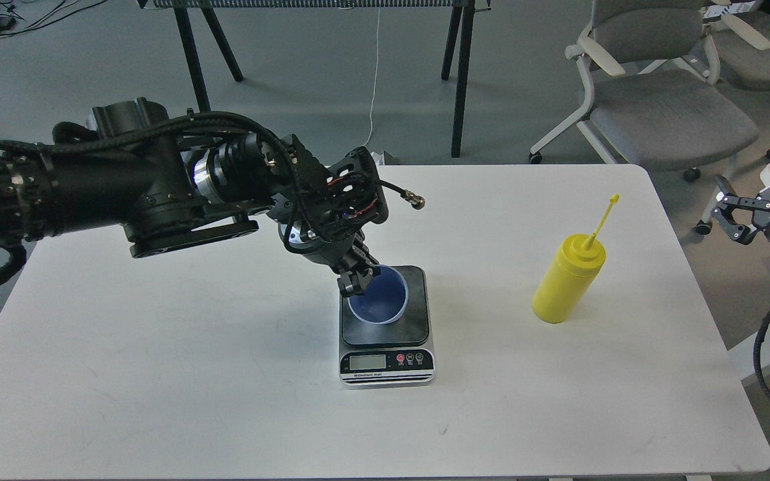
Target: Pour seasoning into cup on scale with both arms
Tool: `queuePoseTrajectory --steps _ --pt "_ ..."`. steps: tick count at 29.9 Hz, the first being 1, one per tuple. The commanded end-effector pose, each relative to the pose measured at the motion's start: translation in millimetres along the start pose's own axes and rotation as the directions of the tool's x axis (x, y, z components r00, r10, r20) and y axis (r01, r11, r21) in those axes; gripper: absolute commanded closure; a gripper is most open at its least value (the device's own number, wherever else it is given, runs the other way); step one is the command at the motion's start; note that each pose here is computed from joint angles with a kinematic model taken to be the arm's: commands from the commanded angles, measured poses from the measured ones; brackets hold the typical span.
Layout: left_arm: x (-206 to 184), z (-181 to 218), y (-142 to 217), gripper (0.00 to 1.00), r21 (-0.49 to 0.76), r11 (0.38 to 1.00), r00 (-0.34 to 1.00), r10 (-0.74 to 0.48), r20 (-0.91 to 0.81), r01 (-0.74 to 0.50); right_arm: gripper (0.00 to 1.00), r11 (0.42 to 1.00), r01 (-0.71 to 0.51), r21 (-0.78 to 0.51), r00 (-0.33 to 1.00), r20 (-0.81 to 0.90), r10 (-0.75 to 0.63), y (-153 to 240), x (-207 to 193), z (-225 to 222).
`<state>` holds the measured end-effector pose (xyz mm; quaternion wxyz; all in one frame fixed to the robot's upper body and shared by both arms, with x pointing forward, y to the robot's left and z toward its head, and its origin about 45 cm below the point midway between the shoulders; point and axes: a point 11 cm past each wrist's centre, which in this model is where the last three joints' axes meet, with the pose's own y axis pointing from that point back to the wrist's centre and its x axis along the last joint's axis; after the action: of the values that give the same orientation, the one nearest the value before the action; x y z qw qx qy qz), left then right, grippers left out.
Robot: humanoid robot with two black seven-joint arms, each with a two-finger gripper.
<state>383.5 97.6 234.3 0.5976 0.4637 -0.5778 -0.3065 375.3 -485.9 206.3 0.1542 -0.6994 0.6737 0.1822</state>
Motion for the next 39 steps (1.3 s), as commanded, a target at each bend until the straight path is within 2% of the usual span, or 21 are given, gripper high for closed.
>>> queuePoseTrajectory --steps 1,10,13,16,21,22,26,29,39 --pt "2 -4 2 0.87 0.012 1.000 1.000 0.002 -0.003 -0.002 0.01 1.000 0.000 -0.001 1.000 0.000 0.000 0 0 0" --pt "7 -14 8 0.82 0.039 0.999 1.000 0.016 -0.016 -0.016 0.01 1.000 -0.005 -0.006 1.000 0.001 0.005 3 2 3" --pt "12 -16 12 0.76 0.047 0.999 0.999 0.029 -0.018 -0.028 0.01 1.000 -0.004 -0.003 1.000 0.003 0.004 2 1 2" --pt "19 -26 21 0.64 0.075 0.996 0.998 0.053 -0.032 -0.050 0.01 1.000 -0.004 0.001 1.000 0.005 0.004 2 1 1" --pt "51 -48 51 0.39 0.111 0.974 0.968 0.209 -0.138 -0.195 0.01 1.000 0.005 0.009 1.000 0.006 -0.005 -1 -2 -3" --pt "55 -53 57 0.37 0.120 0.969 0.959 0.234 -0.160 -0.217 0.01 1.000 0.006 0.009 1.000 0.004 -0.006 -1 -2 -4" --pt "66 -69 79 0.35 0.150 0.947 0.918 0.314 -0.242 -0.284 0.01 1.000 0.013 0.024 0.999 -0.031 -0.012 -5 -2 -24" --pt "70 -85 94 0.34 0.175 0.912 0.835 0.410 -0.366 -0.371 0.01 0.999 0.019 0.030 0.997 -0.074 -0.017 -6 -2 -42" --pt "54 -130 133 0.34 0.299 0.807 0.576 0.577 -0.579 -0.508 0.01 0.999 0.032 -0.029 0.981 -0.188 -0.037 -10 -4 -59"
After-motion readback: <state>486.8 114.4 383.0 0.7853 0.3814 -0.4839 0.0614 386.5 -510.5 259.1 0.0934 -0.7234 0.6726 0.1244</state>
